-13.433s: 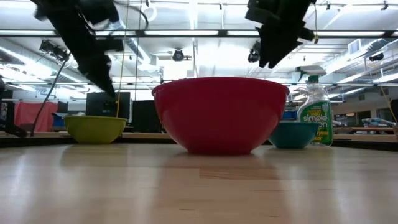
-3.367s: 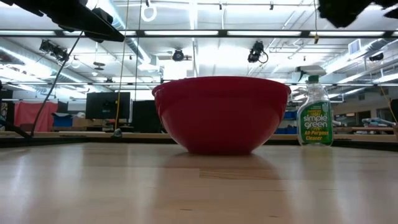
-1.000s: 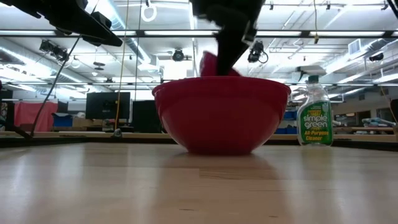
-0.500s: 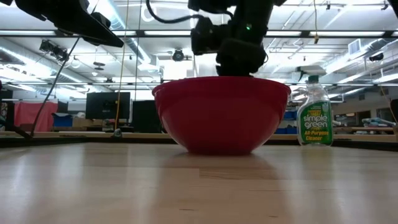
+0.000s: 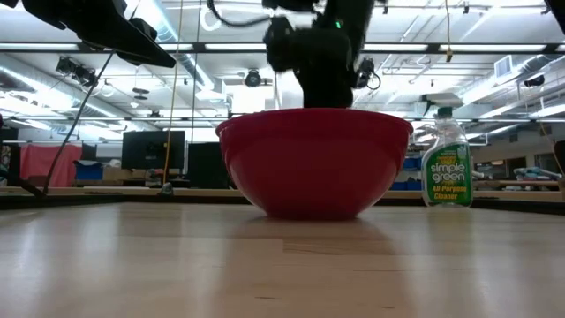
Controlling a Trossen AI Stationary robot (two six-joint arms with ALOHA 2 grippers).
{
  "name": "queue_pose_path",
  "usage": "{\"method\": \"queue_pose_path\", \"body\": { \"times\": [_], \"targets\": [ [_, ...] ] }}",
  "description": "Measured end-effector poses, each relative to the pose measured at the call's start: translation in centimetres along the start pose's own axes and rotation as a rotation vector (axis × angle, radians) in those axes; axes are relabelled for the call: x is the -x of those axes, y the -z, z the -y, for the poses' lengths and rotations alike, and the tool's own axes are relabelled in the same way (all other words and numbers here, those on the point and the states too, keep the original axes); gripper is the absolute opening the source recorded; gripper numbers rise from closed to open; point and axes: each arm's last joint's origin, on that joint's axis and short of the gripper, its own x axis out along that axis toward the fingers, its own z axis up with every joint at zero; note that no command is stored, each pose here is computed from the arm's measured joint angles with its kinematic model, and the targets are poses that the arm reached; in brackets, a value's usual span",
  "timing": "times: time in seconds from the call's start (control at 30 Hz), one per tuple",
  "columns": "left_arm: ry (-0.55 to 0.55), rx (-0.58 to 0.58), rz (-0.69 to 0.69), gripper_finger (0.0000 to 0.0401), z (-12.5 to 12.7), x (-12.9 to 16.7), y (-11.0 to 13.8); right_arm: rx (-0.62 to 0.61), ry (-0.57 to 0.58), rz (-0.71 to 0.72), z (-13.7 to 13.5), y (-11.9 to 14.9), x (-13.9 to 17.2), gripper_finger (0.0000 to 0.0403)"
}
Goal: Nest bowls inside each other
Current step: Stack the red bowl on top of the blue bowl, then return to Home Position
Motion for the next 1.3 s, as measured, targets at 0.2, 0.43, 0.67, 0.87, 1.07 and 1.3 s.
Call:
{"method": "queue_pose_path", "body": {
  "times": [0.2, 0.43, 0.67, 0.87, 1.07, 1.3],
  "targets": [
    [0.002, 0.019, -0.002, 0.0194, 0.0, 0.0, 0.0, -0.015, 0.142, 0.051, -0.3, -1.4, 4.1, 0.0142],
    [0.132, 0.069, -0.012, 0.0194, 0.3, 0.2, 0.1, 0.084, 0.249, 0.109, -0.7, -0.4, 5.5, 0.0142],
    [0.22, 0.019, 0.092, 0.0194, 1.3, 1.2, -0.7, 0.014, 0.114, 0.362, 2.1, 2.4, 6.9, 0.0142],
    [0.198, -0.01, 0.148, 0.0194, 2.1, 1.7, -0.7, -0.045, 0.047, 0.6, 5.3, 7.2, 7.8, 0.0142],
    [0.252, 0.077, 0.324, 0.0194, 3.6, -0.2, 4.1, -0.127, 0.048, 0.752, 8.5, 12.2, 8.3, 0.0142],
    [0.248, 0.21, 0.449, 0.0194, 3.1, -0.4, 7.9, -0.213, 0.058, 0.909, 11.5, 17.0, 7.9, 0.0142]
  ]
}}
